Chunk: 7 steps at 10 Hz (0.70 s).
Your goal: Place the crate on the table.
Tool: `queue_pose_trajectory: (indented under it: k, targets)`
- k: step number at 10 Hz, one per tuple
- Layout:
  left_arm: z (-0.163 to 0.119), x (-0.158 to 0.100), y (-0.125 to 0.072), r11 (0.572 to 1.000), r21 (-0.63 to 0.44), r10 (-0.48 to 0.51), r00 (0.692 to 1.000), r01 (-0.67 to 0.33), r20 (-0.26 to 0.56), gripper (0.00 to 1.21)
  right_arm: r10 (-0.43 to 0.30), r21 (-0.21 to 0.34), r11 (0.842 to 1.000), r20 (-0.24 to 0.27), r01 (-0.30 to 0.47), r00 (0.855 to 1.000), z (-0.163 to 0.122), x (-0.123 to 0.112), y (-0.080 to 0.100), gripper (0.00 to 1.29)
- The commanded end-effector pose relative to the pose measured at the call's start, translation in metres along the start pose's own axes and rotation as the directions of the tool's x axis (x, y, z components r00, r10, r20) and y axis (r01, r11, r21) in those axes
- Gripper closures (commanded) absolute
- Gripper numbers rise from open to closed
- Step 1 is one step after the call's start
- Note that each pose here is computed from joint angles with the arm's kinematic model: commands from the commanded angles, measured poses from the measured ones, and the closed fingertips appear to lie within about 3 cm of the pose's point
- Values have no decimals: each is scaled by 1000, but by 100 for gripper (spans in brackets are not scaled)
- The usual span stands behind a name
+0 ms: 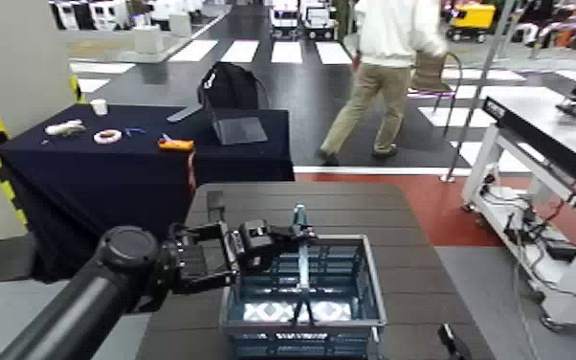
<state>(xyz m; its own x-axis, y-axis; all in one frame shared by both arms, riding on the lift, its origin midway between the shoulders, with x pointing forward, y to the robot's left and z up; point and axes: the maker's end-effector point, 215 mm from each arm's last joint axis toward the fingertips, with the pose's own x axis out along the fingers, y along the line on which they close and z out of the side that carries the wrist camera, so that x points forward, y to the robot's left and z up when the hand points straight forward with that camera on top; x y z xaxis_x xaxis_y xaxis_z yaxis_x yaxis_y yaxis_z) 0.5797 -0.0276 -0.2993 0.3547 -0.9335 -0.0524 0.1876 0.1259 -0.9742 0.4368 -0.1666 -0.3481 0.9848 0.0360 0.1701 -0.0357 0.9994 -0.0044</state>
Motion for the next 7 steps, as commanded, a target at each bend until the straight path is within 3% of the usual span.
queue_pose_trajectory:
  k: [1, 7]
  targets:
    - [8, 0, 13, 1000, -15, 27, 999, -26, 17, 119, 4, 6, 1000, 2, -4, 1000, 0, 1, 3, 13]
    - [17, 3, 17, 999, -3, 32, 999, -32, 34, 116, 14, 12, 1000, 1, -14, 1000, -1, 2, 6, 13]
